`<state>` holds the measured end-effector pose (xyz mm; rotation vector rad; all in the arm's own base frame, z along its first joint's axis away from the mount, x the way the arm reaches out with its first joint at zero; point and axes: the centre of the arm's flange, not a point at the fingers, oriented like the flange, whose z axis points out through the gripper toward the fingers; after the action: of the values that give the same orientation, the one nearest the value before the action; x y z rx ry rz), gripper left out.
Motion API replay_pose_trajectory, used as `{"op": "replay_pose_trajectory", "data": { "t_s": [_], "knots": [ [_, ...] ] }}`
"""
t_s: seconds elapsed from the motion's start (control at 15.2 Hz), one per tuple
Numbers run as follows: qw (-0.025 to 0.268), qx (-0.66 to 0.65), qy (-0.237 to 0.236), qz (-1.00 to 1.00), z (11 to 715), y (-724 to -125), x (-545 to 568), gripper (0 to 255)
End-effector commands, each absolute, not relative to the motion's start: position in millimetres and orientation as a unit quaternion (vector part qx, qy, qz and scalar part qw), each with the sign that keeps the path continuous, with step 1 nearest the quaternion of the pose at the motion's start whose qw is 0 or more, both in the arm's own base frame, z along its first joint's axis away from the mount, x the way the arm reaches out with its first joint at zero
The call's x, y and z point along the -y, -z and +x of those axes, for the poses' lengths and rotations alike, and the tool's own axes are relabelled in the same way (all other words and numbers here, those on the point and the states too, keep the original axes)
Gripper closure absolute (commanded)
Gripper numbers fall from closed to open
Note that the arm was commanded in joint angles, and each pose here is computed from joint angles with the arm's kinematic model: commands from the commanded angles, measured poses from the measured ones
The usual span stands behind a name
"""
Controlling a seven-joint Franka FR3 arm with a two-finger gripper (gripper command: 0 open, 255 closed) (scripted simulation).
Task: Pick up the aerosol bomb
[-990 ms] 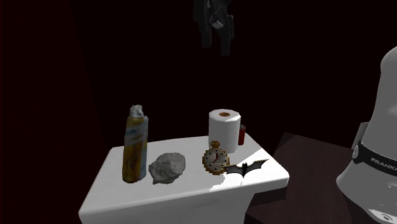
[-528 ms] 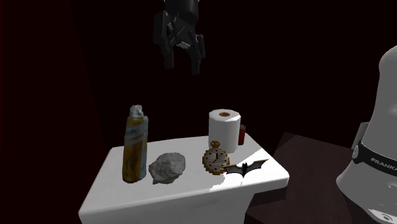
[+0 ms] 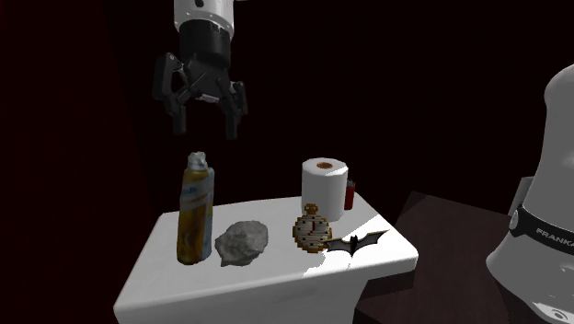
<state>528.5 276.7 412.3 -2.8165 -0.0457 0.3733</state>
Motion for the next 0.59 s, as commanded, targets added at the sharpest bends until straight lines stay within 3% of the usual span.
{"op": "replay_pose_trajectory", "data": {
  "t_s": [0.0,0.53],
  "knots": [
    [0.152,0.015,-0.132,-0.979,535,-402,-286,0],
    [0.152,0.015,-0.132,-0.979,535,-367,-286,0]
  ]
}}
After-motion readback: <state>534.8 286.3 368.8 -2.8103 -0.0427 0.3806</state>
